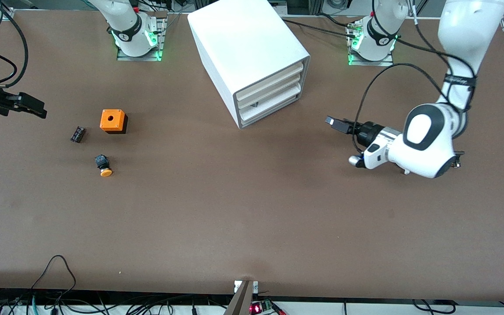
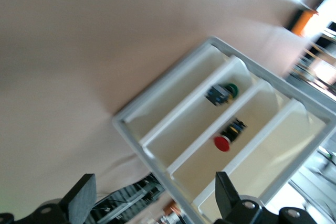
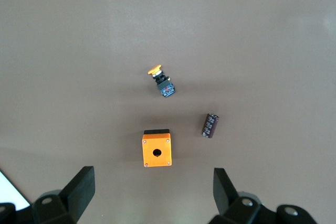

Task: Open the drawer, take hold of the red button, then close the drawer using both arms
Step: 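Reach the left gripper to the white drawer's front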

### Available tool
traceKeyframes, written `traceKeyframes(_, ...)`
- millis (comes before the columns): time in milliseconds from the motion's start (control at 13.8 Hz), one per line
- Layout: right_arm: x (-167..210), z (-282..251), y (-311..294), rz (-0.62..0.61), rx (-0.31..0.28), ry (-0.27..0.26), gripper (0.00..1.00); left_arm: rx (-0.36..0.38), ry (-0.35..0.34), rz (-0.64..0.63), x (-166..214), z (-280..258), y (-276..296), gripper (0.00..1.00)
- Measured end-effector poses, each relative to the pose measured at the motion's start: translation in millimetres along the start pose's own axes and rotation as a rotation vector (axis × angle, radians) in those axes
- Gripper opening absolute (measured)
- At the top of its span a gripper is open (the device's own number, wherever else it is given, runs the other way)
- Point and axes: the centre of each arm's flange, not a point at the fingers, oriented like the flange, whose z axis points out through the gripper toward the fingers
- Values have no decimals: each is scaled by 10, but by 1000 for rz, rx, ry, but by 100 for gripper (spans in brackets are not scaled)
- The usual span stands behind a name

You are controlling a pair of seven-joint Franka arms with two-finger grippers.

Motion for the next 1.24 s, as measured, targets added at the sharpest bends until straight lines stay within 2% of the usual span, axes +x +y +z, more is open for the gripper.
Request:
traceKeyframes(145,34,-21,-14,-2,0,28,100,-81,-47,10,136,424,-51,100)
traceKeyframes(291,54,-16,-21,-4,0,38,100,-110,-78,18,182,850,113,100)
traceKeyframes(654,78,-14,-4,0,1,57,100,-55,-110,55,171,1509,418,100)
traceKeyframes(1017,74,33,56,10,1,47,100,-65,-113,23,70,2077,394,99)
traceKeyframes(1162,74,35,56,10,1,46,100,-65,-111,23,67,2076,391,88)
traceKeyframes(1235,74,36,56,10,1,46,100,-67,-107,26,62,2053,407,72)
